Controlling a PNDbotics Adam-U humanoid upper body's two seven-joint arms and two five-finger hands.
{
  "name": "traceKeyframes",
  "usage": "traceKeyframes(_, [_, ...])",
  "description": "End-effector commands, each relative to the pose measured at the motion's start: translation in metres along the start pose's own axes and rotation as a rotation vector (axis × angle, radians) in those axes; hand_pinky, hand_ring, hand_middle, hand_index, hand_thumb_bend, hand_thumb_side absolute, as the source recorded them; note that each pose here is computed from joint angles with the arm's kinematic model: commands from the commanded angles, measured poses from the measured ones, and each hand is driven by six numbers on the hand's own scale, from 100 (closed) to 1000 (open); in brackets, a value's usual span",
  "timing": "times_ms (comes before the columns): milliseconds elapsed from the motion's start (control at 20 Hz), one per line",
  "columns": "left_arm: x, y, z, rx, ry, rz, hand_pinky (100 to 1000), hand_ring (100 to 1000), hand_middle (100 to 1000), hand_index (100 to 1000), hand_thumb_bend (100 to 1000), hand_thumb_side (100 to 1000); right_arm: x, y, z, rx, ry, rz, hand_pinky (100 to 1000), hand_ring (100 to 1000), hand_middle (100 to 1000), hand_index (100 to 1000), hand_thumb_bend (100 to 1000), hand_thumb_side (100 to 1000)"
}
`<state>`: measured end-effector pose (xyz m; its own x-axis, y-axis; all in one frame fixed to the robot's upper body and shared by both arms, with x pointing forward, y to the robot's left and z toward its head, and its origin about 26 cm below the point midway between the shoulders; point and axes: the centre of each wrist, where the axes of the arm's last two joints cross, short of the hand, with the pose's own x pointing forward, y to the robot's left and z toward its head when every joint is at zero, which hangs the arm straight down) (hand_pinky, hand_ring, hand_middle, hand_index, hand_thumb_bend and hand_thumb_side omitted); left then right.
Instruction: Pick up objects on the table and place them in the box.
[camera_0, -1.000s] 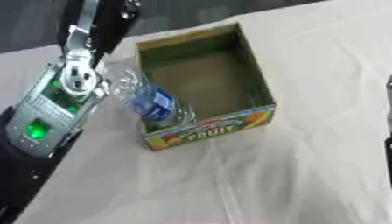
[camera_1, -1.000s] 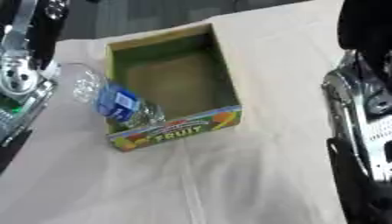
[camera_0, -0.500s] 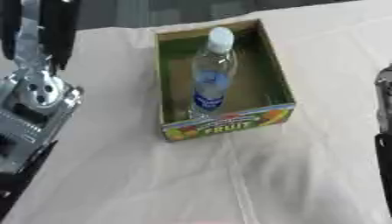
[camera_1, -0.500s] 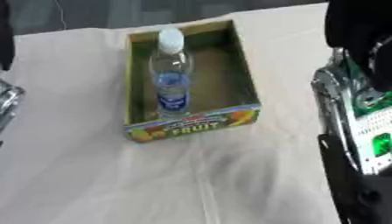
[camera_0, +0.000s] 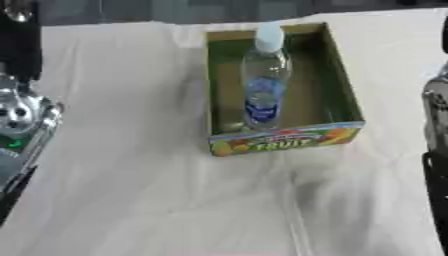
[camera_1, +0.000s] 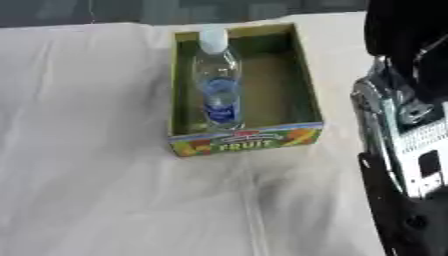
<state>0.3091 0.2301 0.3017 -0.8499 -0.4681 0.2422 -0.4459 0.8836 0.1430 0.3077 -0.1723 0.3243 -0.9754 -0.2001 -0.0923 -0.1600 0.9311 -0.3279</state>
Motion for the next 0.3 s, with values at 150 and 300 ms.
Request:
traceKeyframes(150, [0.0018, 0.0072, -0.0033, 0.021, -0.124, -0.012, 841, 849, 1000, 944, 319, 1000, 0.003, -0.0015, -0.0041, -0.002, -0.017, 0.006, 762, 894, 924, 932, 100, 1000])
traceKeyframes(300, [0.002, 0.0062, -0.0027, 0.02, -0.137, -0.009, 841, 847, 1000, 943, 319, 1000, 0.003, -0.0008, -0.0045, -0.001, -0.019, 0.005, 763, 893, 924, 932, 100, 1000])
